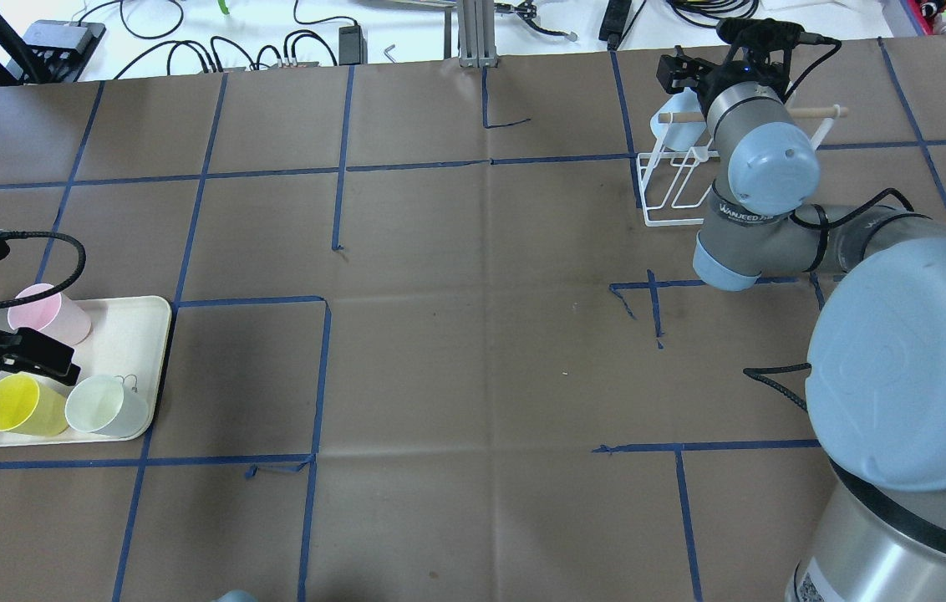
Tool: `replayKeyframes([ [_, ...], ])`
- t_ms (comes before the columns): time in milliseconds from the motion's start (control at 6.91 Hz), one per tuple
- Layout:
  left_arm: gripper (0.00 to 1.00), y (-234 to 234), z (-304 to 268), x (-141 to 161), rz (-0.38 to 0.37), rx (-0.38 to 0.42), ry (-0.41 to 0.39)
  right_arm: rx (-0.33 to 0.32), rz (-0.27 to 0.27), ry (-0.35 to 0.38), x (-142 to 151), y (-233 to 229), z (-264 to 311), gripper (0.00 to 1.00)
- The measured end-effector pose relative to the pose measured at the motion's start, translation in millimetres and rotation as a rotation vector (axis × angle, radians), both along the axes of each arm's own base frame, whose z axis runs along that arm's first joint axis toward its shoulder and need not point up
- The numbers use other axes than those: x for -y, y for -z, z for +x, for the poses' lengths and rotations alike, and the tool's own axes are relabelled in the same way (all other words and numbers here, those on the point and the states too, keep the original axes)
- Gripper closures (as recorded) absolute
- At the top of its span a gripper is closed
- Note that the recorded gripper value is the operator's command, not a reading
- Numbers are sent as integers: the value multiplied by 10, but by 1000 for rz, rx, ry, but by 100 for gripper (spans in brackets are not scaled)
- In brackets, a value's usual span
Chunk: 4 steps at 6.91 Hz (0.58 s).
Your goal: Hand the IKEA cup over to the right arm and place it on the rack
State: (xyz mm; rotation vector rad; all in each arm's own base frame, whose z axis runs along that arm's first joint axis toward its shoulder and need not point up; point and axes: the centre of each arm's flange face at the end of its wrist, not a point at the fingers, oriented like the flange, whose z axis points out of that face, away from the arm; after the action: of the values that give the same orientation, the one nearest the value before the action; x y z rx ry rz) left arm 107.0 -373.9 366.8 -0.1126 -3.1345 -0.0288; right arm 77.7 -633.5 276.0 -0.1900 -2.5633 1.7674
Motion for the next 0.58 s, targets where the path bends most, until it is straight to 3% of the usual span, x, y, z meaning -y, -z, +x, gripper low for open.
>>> replayKeyframes([
  [579,1,1031,-54,-63,-15,0,-7,6,-55,-19,27,-457,85,0],
])
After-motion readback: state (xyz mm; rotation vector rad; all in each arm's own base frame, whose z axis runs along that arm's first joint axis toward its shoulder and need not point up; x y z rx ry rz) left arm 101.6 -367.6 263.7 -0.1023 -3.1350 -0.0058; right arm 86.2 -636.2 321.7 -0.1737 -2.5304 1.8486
